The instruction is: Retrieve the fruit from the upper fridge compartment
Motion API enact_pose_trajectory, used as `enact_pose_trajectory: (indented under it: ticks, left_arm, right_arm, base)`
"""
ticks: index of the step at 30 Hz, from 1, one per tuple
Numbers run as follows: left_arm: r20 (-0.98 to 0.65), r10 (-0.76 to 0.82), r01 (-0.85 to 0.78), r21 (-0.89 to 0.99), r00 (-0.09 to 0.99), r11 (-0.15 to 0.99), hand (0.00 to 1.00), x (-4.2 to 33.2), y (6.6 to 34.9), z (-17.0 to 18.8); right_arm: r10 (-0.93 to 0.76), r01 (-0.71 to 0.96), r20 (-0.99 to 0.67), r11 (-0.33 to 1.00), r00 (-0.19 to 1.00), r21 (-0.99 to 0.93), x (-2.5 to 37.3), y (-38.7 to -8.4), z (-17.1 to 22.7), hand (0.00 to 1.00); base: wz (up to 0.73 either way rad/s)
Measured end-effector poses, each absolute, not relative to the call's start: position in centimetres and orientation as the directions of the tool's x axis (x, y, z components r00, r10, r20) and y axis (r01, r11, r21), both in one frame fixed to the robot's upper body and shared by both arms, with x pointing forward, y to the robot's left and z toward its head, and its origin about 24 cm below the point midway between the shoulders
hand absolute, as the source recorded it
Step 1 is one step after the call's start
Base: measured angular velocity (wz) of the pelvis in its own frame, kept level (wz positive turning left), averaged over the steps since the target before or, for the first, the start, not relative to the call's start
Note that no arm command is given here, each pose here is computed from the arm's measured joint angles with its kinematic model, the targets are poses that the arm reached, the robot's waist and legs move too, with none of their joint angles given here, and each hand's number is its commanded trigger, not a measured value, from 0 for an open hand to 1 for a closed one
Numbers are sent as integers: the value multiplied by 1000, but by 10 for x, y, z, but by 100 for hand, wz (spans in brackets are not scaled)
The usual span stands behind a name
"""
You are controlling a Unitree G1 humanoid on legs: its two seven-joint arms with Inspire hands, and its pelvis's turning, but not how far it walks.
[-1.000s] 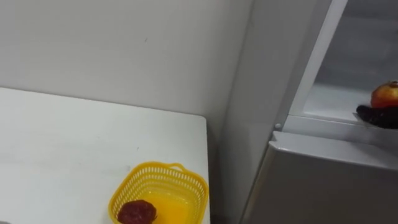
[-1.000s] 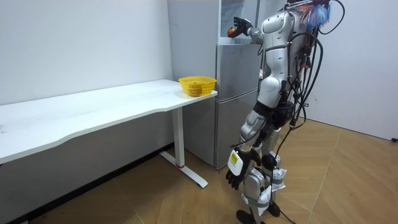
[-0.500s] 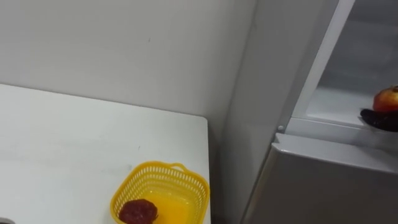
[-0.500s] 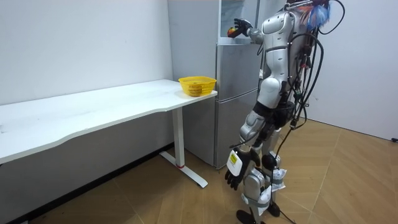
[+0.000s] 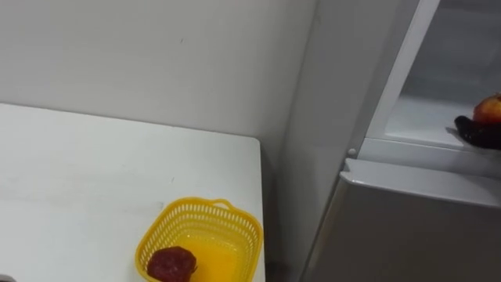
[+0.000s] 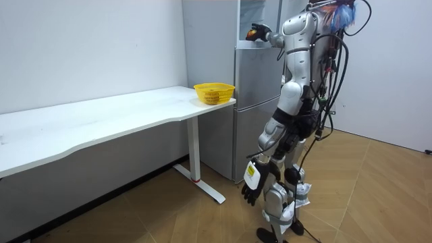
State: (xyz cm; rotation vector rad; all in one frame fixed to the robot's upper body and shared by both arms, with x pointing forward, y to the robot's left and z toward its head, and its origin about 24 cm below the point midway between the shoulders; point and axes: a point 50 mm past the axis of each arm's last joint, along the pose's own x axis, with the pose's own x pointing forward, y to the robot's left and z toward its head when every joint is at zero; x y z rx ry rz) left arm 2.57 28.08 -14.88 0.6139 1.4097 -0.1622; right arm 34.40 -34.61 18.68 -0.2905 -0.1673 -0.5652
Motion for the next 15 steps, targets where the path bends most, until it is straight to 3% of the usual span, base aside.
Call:
enact_pose_trajectory:
  ticks: [15]
  left_arm:
    - [-955, 247, 459, 296, 165, 838, 0, 22, 281, -149]
  right_arm:
    - [-445, 470, 153, 851, 882, -233, 343, -362, 182, 0]
  base:
    - [0]
